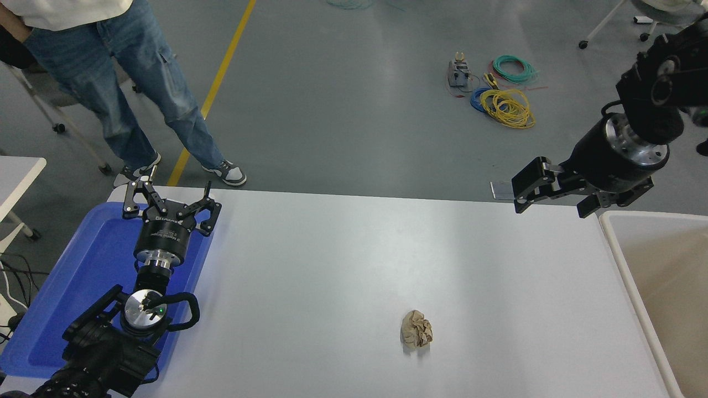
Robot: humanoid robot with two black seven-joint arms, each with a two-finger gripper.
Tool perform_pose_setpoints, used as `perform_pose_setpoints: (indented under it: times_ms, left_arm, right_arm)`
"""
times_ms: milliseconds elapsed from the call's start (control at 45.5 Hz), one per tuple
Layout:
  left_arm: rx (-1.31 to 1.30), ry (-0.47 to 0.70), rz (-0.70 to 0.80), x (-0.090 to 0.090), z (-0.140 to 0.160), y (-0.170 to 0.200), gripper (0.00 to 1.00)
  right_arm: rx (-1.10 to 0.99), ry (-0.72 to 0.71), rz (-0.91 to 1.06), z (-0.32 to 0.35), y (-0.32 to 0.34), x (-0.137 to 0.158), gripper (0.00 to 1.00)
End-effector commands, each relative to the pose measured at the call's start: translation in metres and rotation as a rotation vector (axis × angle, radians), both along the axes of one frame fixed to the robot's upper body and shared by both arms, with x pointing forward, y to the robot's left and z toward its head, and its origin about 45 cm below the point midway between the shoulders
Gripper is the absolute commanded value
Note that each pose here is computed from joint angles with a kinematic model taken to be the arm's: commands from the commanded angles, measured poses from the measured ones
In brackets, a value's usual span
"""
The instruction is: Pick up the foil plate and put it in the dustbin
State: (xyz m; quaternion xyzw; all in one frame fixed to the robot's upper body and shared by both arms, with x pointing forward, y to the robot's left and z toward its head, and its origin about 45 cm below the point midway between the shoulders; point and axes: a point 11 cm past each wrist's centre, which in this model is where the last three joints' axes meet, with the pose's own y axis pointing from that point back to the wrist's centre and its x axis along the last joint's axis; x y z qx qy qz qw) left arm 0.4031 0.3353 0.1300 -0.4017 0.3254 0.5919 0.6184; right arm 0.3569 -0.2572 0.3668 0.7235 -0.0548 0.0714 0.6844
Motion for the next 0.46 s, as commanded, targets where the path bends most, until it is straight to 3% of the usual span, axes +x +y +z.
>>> perform_pose_setpoints:
  times_ms: [0,440]
  left_arm:
    - [-0.001,0.0,0.0,-0.0001,-0.0003,-0.0005,1.0]
    - [0.0,0.0,0.0,-0.0001,0.0,0.0002,1.0]
  right_arm:
    - [-0.022,0.031,0.067,0.0026,0.0234,-0.0075,1.0]
    - [-0.02,0.035,0.043,-0.0027,0.0195,-0.0054,1.0]
